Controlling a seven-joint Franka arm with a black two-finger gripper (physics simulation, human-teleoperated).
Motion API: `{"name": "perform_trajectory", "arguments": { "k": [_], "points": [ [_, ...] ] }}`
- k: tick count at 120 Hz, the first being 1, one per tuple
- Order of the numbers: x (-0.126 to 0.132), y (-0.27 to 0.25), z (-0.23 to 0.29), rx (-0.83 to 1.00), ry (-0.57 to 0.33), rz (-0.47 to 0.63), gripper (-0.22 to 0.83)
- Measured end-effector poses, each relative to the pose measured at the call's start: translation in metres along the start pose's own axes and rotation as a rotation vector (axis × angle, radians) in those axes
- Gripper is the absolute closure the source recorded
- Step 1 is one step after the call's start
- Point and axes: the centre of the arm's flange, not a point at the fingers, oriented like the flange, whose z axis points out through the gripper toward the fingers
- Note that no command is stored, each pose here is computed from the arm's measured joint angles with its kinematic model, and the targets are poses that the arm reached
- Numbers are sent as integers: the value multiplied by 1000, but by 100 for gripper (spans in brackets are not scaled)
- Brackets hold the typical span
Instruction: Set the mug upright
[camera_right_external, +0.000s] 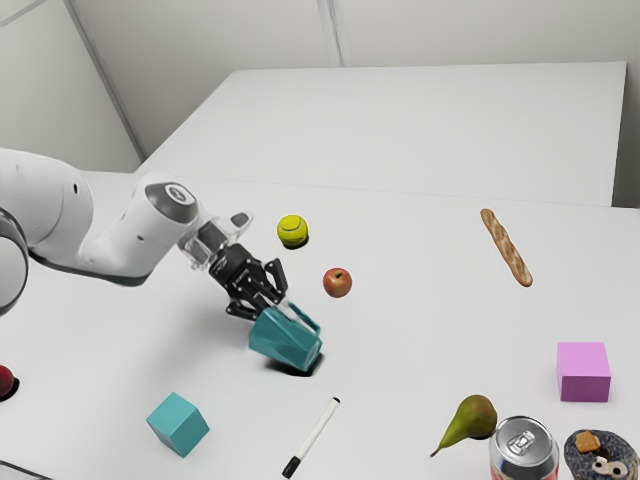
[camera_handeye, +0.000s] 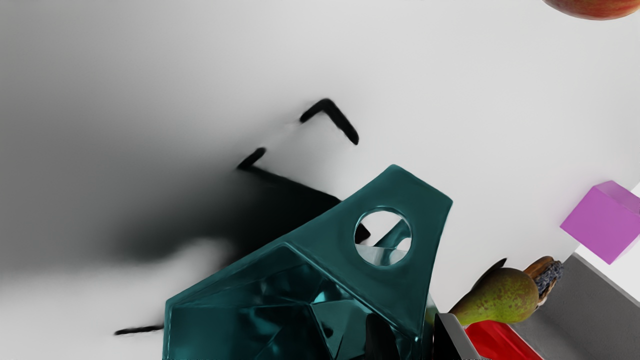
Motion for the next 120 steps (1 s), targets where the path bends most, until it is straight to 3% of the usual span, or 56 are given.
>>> {"name": "perform_trajectory", "arguments": {
  "k": [40,76,120],
  "points": [
    [-2,18,-1,25,14,11,77],
    [-40,70,-33,290,115,184,78],
    [-41,93,-38,665,241,353,78]
  ]
}}
